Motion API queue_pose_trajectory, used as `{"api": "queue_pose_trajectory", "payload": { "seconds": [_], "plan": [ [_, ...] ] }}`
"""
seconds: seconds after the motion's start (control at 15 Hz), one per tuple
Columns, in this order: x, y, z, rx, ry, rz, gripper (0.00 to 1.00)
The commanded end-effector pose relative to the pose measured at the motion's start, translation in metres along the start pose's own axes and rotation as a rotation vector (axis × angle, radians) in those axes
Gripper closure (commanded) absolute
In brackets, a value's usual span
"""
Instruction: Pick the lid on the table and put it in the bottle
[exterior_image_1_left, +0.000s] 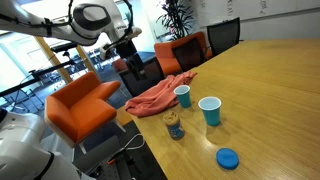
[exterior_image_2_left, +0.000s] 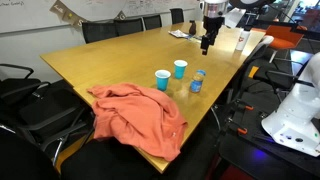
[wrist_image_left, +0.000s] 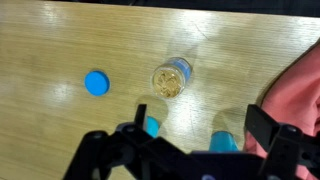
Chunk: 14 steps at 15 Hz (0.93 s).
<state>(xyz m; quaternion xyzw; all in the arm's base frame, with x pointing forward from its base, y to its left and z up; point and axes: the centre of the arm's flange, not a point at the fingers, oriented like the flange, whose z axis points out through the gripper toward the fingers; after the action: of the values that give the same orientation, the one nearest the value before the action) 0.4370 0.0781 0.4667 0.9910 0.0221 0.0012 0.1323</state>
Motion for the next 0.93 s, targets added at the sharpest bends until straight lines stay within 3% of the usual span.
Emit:
{"api": "queue_pose_trajectory", "payload": {
  "seconds": [0.0,0.6,0.87],
  "plan": [
    [0.000,0.000,0.000,0.000,0.000,0.000,0.00],
    [0.000,0.000,0.000,0.000,0.000,0.000,0.00],
    [0.014,0.019,0.017,-0.021,0.091,0.069,0.00]
  ]
}}
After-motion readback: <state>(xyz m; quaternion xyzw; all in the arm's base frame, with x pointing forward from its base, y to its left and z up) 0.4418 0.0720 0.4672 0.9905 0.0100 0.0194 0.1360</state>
